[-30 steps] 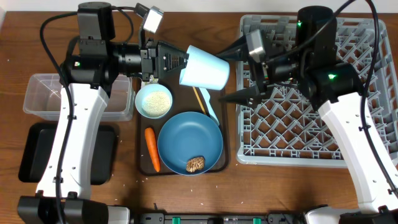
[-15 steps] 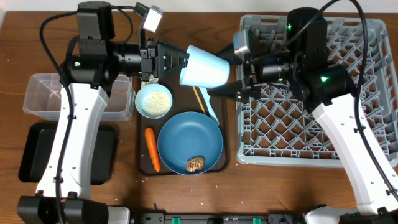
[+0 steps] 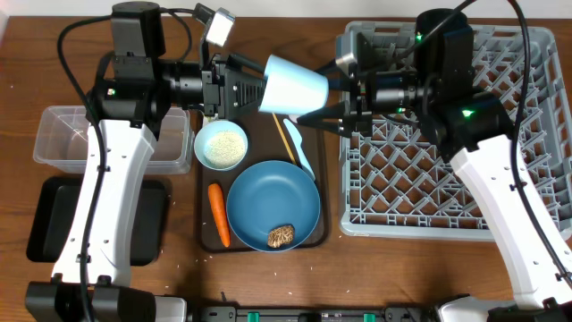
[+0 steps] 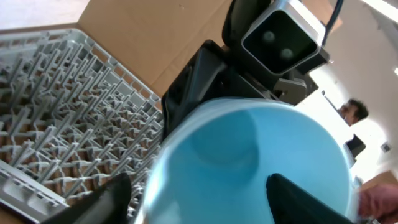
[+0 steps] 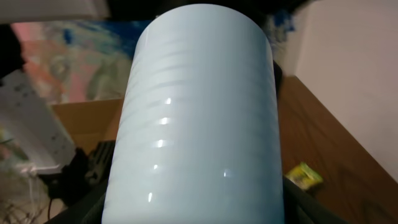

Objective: Sort waste into correct bins and load items into the dishwasher rack
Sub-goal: 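Grasp the blue cup with the right gripper from the left gripper, then carry the blue cup with the right gripper into the dish rack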

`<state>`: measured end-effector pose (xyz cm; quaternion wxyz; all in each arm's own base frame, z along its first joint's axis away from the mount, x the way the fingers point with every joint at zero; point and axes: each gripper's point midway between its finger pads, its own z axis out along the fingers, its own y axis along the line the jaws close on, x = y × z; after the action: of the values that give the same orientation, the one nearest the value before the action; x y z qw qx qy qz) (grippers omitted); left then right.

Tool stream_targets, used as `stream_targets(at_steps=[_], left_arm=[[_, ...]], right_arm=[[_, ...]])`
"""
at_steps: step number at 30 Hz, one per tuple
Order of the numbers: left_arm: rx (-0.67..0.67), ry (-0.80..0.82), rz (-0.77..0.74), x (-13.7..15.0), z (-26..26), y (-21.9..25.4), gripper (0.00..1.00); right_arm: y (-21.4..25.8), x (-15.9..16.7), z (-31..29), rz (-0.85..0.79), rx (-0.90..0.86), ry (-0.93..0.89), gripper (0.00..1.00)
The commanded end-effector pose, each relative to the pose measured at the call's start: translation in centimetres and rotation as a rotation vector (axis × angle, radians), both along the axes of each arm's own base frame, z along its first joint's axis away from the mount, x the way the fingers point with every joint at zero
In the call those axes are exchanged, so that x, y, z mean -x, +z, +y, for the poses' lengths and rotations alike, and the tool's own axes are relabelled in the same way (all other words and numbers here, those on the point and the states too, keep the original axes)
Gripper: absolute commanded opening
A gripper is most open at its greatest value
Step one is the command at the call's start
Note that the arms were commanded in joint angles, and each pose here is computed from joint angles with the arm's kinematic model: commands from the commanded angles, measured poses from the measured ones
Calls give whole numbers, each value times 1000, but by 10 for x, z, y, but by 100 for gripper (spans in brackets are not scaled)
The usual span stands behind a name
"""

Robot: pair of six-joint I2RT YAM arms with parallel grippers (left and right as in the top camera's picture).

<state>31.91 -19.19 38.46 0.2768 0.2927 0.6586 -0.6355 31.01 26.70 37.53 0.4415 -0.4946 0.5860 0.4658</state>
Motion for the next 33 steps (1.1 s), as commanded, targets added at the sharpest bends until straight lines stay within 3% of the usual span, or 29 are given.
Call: stream_targets(at_steps=[1,7,12,19,27,33], left_arm=[[-5,8,-7,-2,0,1,77],[-57,83,-9,-15,1,-8,83],[-74,108,-9,-19,2,-11,84],[-74,108,-10,-19,2,-11,84],[-75,108,-9,-19,2,-11,84],[-74,108,-9,-19,2,-11,84]], right_arm=[[15,-14,-22,40,6,-150,49],[-1,-44,-77,227,49,-413,49],[-53,-65,-151,533,174,-807,45],[-114,-30,-238,843,412,-1177,39],[-143,17,-322,994,648,-1488,40],[-148,28,-357,1058,658,-1633,41]])
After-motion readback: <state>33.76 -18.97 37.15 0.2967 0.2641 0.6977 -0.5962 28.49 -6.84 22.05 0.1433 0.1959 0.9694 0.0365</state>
